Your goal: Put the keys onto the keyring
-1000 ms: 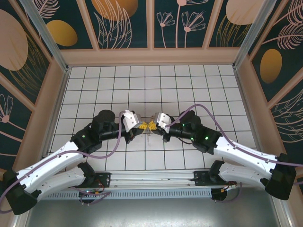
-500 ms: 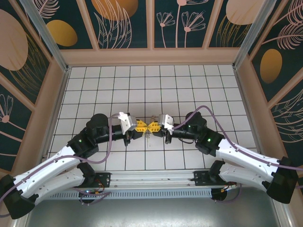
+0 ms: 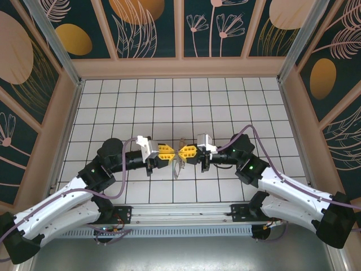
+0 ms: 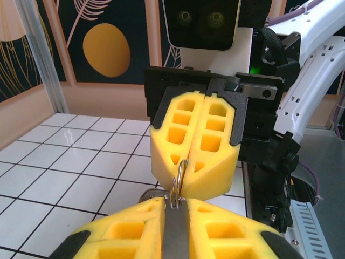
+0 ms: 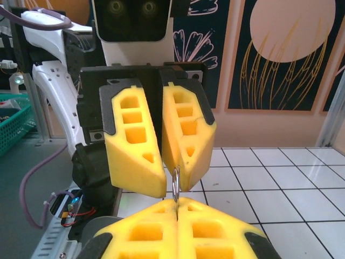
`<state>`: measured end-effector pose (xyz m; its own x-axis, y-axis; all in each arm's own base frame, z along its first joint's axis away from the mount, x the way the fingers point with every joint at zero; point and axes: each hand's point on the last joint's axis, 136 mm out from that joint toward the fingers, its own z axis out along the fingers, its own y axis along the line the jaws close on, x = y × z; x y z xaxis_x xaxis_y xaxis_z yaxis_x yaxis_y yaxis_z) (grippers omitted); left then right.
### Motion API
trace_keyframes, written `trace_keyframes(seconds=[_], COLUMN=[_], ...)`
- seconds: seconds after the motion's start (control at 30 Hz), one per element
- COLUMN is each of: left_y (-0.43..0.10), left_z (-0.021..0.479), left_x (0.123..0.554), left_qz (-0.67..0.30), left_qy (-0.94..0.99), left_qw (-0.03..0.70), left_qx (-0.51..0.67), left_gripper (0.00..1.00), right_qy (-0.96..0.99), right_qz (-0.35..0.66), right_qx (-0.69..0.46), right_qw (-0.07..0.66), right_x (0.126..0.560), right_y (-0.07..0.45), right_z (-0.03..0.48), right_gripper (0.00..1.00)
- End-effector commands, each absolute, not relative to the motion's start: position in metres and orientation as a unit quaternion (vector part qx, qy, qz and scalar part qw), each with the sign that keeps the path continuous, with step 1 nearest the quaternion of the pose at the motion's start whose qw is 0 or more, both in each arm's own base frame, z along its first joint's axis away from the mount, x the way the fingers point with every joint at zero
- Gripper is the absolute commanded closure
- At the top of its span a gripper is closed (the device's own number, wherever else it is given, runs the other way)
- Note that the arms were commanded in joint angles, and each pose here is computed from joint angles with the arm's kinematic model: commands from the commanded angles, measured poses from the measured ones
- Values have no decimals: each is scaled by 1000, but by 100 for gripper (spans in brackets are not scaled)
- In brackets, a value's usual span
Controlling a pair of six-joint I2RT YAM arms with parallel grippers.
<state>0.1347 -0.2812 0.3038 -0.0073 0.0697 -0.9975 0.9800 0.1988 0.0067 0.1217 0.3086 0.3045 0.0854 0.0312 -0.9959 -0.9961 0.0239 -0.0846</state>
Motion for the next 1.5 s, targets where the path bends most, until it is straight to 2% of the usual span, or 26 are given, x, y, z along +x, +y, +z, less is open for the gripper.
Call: trace_keyframes(seconds=[0.0, 0.27, 0.4, 0.47, 0.63, 0.67, 0.73, 0.77, 0.93, 1.03, 1.1, 1.23, 1.47], left_y=[-284, -290, -293, -294, -292, -291, -289, -287, -276, -265, -258, -248, -223], left_z=[314, 315, 311, 310, 311, 311, 311, 309, 296, 283, 272, 257, 234], left_x=[127, 128, 129, 129, 129, 130, 135, 138, 162, 178, 185, 194, 203], left_qz=[-449, -457, -459, -459, -455, -453, -443, -436, -390, -362, -352, -348, -320], left_qy=[540, 532, 535, 535, 534, 535, 543, 549, 605, 642, 665, 695, 728], left_qw=[536, 532, 526, 525, 530, 533, 541, 545, 558, 566, 563, 558, 563], left_qx=[469, 474, 477, 477, 476, 474, 465, 460, 413, 370, 342, 290, 224], left_gripper=[83, 83, 91, 100, 100, 100, 100, 100, 100, 100, 100, 100, 100], right_qy=[447, 451, 450, 450, 455, 459, 473, 481, 530, 587, 636, 757, 831], right_qz=[497, 499, 499, 499, 494, 492, 483, 478, 435, 416, 398, 317, 260], right_qx=[-507, -509, -508, -509, -504, -502, -494, -492, -471, -425, -382, -302, -292], right_qw=[544, 538, 538, 539, 543, 544, 546, 546, 554, 550, 540, 486, 397], right_x=[116, 117, 117, 117, 120, 122, 127, 130, 147, 175, 203, 268, 318], right_y=[308, 310, 310, 310, 309, 310, 309, 309, 294, 276, 262, 241, 256], right_z=[320, 318, 317, 318, 317, 317, 315, 314, 310, 308, 301, 255, 181], right_gripper=[100, 100, 100, 100, 100, 96, 74, 66, 50, 43, 39, 38, 40])
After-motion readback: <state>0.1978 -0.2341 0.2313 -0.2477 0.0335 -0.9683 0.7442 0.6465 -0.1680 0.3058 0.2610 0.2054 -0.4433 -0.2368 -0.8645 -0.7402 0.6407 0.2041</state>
